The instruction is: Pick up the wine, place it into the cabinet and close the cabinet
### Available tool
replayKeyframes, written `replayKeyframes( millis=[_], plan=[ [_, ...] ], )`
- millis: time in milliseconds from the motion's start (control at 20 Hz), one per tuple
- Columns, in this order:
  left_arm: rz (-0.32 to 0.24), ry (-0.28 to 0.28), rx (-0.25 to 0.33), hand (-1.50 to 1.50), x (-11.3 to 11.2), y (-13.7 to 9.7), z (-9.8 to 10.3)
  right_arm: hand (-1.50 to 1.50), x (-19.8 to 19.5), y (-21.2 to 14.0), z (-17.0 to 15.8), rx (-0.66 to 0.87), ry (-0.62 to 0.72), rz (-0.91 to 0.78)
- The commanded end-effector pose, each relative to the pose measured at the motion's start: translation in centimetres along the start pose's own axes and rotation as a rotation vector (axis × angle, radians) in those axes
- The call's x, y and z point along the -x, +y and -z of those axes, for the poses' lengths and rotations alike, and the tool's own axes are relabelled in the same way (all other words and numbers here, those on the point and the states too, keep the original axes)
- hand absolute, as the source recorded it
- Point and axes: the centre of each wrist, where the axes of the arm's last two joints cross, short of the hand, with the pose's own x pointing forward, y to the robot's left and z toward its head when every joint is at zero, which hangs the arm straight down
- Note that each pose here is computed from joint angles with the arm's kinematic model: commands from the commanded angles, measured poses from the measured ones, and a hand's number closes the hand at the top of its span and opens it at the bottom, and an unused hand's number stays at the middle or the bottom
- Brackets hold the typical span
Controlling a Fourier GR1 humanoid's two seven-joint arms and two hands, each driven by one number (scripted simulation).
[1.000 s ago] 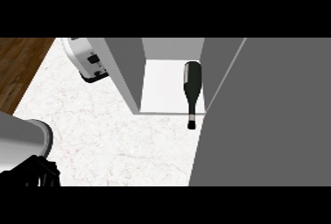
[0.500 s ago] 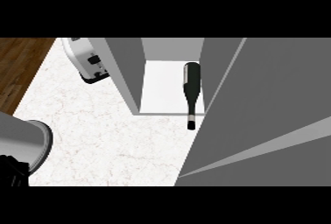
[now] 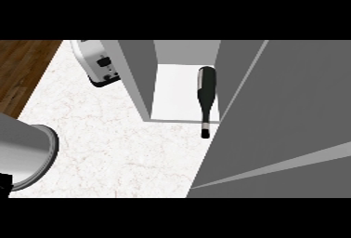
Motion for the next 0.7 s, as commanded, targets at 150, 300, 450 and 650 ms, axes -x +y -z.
replayKeyframes(
  millis=[150, 300, 450, 650],
  plan=[
    [-0.012, -0.009, 0.021, 1.50, -0.7, 1.3, 0.5, 1.50, 0.0, 3.3, 4.1, -0.055, -0.056, 0.121],
    [-0.022, -0.004, 0.025, 1.50, -0.6, 1.5, 0.1, 1.50, 0.2, 3.0, 4.2, -0.039, -0.072, 0.114],
    [-0.029, -0.002, 0.033, 1.50, -0.9, 1.7, 0.5, 1.50, 0.7, 2.9, 4.4, -0.041, -0.060, 0.149],
    [-0.042, 0.008, 0.059, 1.50, -0.6, 1.2, 0.0, 1.50, 1.2, 1.9, 4.7, -0.008, -0.073, 0.142]
  ],
)
